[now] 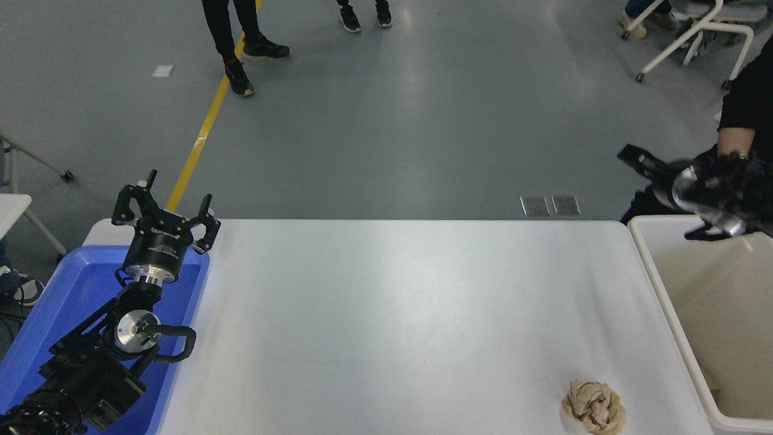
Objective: Pick up foil plate and place in dustbin
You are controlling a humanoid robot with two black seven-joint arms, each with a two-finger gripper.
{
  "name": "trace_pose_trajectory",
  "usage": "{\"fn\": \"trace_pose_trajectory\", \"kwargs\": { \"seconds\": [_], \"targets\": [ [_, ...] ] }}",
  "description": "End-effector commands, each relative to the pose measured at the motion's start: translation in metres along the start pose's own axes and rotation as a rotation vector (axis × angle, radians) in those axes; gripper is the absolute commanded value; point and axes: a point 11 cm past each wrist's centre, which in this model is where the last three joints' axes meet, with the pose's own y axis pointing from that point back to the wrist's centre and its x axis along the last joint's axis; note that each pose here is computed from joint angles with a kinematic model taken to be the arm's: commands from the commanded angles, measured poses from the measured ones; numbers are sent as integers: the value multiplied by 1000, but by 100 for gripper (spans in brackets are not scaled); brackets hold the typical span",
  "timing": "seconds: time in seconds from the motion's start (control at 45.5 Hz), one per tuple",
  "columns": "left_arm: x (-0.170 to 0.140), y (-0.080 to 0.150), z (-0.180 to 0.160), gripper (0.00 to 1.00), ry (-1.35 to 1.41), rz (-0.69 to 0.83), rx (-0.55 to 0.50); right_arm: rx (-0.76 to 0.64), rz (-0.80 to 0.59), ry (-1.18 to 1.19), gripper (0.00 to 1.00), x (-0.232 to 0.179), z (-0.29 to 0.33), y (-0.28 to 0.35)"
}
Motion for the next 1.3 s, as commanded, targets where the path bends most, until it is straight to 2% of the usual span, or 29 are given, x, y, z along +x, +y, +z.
{"fn": "trace_pose_trajectory", "kwargs": {
  "seconds": [0.0,0.286,0.505,0.791,1.275],
  "targets": [
    [0,0,0,98,-1,2,0,51,-207,112,100,3,-60,50],
    [0,0,0,98,0,0,0,38,-532,135,100,-25,-73,88],
    [0,0,0,98,-1,2,-2,-8,-697,217,100,-45,-72,134],
    [1,1,0,98,0,3,-2,-98,-668,344,100,-33,-59,146],
    [1,1,0,98,0,2,-1,-45,-685,363,100,-42,-78,160]
  ]
}}
